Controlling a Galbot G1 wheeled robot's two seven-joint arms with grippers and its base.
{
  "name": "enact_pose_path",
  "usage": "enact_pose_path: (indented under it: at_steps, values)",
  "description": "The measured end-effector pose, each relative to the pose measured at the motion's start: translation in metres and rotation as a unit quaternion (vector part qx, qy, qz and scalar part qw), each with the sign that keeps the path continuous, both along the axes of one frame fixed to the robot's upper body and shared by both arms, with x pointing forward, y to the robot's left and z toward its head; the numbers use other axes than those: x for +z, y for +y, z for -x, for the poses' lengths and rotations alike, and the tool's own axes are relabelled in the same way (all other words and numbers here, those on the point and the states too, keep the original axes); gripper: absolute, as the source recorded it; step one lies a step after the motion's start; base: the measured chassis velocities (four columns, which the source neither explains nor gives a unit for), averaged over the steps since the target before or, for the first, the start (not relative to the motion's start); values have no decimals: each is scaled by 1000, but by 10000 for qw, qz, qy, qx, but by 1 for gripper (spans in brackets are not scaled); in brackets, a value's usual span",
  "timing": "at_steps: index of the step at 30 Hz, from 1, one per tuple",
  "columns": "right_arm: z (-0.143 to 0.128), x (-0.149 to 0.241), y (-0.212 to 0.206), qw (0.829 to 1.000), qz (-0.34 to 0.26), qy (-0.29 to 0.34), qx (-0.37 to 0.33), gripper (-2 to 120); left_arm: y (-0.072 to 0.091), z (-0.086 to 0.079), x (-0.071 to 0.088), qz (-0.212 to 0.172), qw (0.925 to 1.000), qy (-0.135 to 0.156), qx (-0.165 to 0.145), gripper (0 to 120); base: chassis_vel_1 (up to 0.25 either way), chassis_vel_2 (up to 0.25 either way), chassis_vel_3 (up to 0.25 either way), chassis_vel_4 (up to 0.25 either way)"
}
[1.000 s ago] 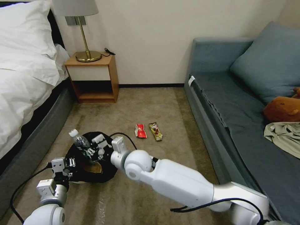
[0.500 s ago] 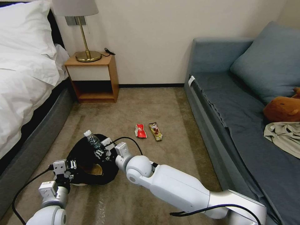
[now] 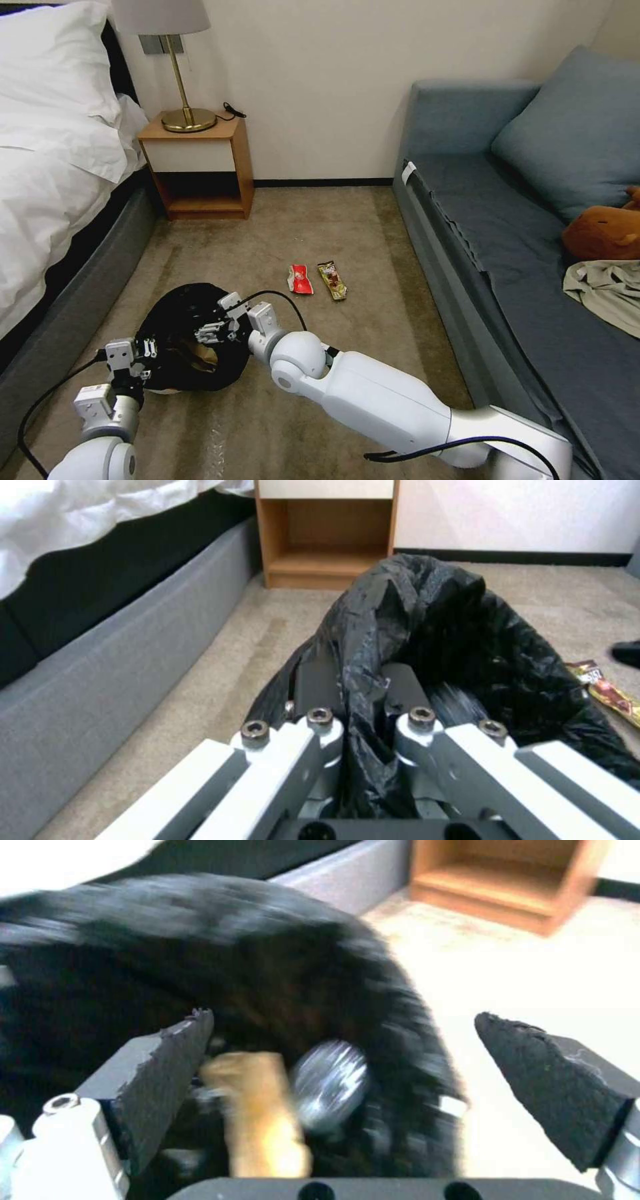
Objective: Pick up the trash bin, then pick up the garbage on the floor and place it into the trash bin.
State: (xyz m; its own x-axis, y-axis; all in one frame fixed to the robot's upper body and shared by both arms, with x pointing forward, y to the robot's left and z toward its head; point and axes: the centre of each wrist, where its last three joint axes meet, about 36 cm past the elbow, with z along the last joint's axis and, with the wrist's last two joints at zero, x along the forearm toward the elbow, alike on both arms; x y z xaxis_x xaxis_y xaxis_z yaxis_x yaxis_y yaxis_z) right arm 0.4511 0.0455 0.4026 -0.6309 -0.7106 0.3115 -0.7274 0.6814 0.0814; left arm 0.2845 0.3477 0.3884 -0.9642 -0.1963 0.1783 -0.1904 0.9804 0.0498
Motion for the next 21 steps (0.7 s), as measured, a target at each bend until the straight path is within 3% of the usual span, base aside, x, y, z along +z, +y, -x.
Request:
enact_pose_path:
  at_steps: [4,5,11,21]
  values:
    - [-16,-4,-13,9994,108,-91,-306,100,12,-1,1,4,9999,-13,110,4,0,0,0,0]
    - [-31,-9,-25,9979,152,-178,-604,100,20,-1,1,-4,9998,-14,184,4,0,0,0,0]
    - [-71,-31,-66,9871,164,-249,-1572,100,32,1,-1,-1,9996,9,297,4,0,0,0,0]
    - [-82,-66,-110,9725,392,6,-2297,100,31,4,-3,17,9996,14,293,4,0,0,0,0]
